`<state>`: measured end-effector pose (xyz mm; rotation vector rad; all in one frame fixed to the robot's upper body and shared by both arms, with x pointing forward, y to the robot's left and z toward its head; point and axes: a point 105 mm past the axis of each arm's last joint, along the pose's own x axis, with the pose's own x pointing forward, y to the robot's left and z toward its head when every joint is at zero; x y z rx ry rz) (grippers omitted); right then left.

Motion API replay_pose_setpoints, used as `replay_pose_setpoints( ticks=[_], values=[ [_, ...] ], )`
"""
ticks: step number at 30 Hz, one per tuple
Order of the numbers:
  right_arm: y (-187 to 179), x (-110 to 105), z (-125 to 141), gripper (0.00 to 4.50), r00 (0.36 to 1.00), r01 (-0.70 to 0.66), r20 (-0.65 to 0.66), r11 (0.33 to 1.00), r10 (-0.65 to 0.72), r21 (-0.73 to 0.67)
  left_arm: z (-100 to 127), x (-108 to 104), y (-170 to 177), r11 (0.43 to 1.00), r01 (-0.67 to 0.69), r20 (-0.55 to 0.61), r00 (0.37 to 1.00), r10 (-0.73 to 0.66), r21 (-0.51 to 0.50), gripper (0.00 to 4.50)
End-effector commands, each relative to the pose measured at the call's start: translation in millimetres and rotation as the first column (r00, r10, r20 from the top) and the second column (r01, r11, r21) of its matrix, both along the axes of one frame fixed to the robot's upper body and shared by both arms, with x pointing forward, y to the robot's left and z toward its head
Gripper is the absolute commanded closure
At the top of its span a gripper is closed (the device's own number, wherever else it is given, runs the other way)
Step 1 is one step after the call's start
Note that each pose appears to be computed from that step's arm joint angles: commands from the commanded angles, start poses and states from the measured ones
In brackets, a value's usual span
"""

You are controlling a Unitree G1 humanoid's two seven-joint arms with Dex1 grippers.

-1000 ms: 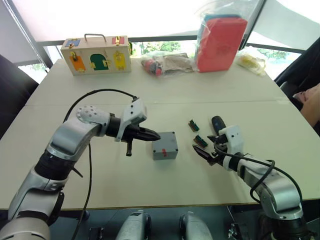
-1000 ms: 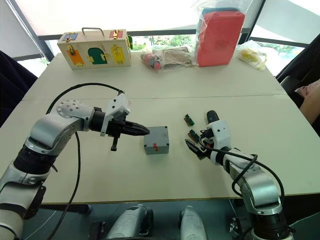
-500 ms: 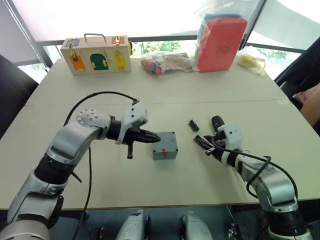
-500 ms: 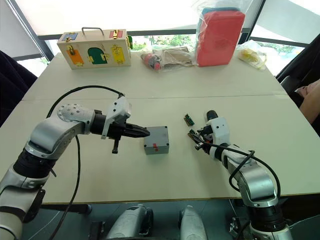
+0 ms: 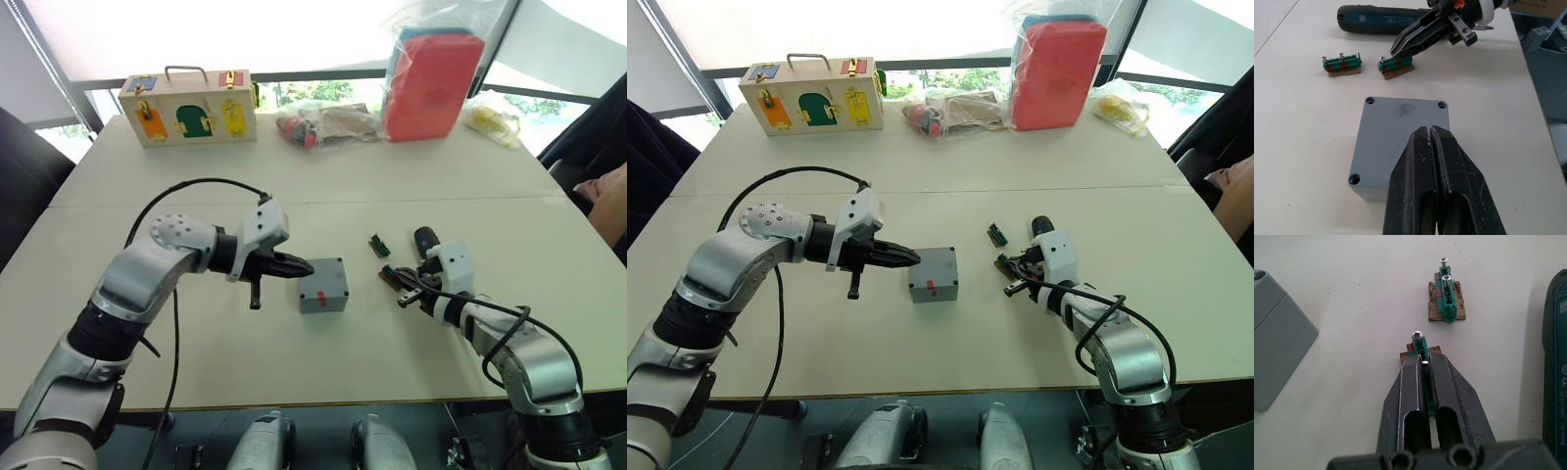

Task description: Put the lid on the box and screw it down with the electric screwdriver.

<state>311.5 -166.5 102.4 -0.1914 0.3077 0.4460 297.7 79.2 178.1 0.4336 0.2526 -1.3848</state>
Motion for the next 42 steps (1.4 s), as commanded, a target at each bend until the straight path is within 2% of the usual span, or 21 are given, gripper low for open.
replay_pose_setpoints(
  ticks=[1,11,16,20,26,35,42],
  values=[
    [-2.2,1.8,14.6,4.38,0.998,0.003,0.058,1.0,-0.003,0.01,8.0,6.0,8.4,0.999,-0.036,0.038,0.999,0.036,-0.013,4.5],
    [4.4,-5.4,63.7,4.38,0.987,-0.042,0.158,0.998,0.034,0.047,11.2,19.4,24.8,0.992,-0.111,0.01,0.994,0.112,-0.063,4.5],
    [37.4,-10.5,81.6,4.38,0.97,-0.172,0.188,0.981,0.153,0.085,9.3,15.7,33.2,0.991,-0.114,-0.033,0.993,0.112,-0.066,4.5],
    [68.4,-11.1,78.0,4.38,0.949,-0.284,0.174,0.953,0.263,0.104,1.1,9.5,44.1,0.992,-0.124,-0.069,0.99,0.121,-0.038,4.5],
    [90.6,-3.3,62.9,4.38,0.933,-0.344,0.148,0.934,0.328,0.098,-4.5,6.0,48.2,0.987,-0.159,-0.07,0.985,0.156,-0.031,4.5],
    [92.5,6.3,58.3,4.38,0.927,-0.356,0.152,0.931,0.342,0.081,-5.1,-0.7,46.9,0.982,-0.184,-0.071,0.981,0.182,-0.036,4.5],
    [87.0,6.1,62.0,4.38,0.929,-0.349,0.158,0.933,0.334,0.083,-5.9,-1.5,46.0,0.981,-0.19,-0.074,0.98,0.187,-0.035,4.5]
  ],
)
